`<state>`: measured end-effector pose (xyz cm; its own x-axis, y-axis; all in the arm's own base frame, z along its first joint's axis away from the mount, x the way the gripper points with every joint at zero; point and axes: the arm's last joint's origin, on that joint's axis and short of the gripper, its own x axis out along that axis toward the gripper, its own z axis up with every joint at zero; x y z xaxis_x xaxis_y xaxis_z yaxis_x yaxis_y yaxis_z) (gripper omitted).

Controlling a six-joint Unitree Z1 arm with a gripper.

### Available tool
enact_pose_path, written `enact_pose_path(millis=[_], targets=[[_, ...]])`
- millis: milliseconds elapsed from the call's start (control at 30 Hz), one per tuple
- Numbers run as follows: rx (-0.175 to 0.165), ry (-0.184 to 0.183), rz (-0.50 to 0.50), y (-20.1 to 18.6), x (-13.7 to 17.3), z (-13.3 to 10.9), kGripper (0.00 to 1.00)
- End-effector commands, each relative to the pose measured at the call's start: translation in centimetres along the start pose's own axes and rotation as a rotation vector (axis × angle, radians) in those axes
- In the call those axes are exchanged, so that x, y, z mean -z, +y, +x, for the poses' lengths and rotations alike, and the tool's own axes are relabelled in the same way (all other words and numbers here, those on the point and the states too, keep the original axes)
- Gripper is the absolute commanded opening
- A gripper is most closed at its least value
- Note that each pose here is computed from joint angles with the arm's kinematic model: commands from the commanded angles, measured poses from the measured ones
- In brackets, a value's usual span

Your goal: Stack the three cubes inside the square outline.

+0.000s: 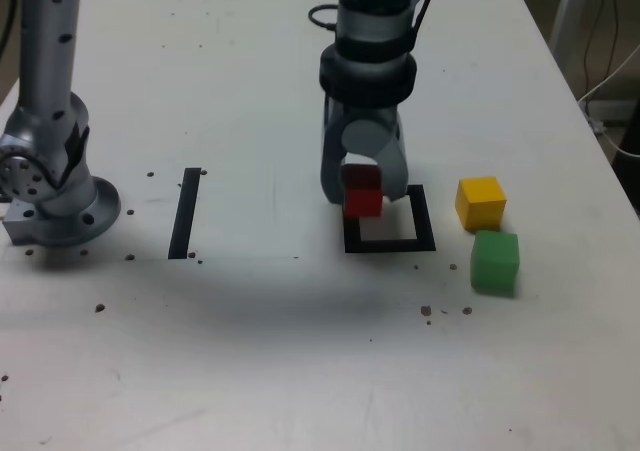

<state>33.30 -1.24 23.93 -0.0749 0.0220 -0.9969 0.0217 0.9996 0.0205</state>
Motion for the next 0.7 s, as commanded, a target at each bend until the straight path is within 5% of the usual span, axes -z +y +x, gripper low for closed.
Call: enact_pose_path(millis=[0,667], targets=[[0.0,-0.016,-0.007,-0.1,-0.1,-0.2,0.24],[-0.002,-0.032,-0.033,-0.3,-1.7,1.1,0.26]])
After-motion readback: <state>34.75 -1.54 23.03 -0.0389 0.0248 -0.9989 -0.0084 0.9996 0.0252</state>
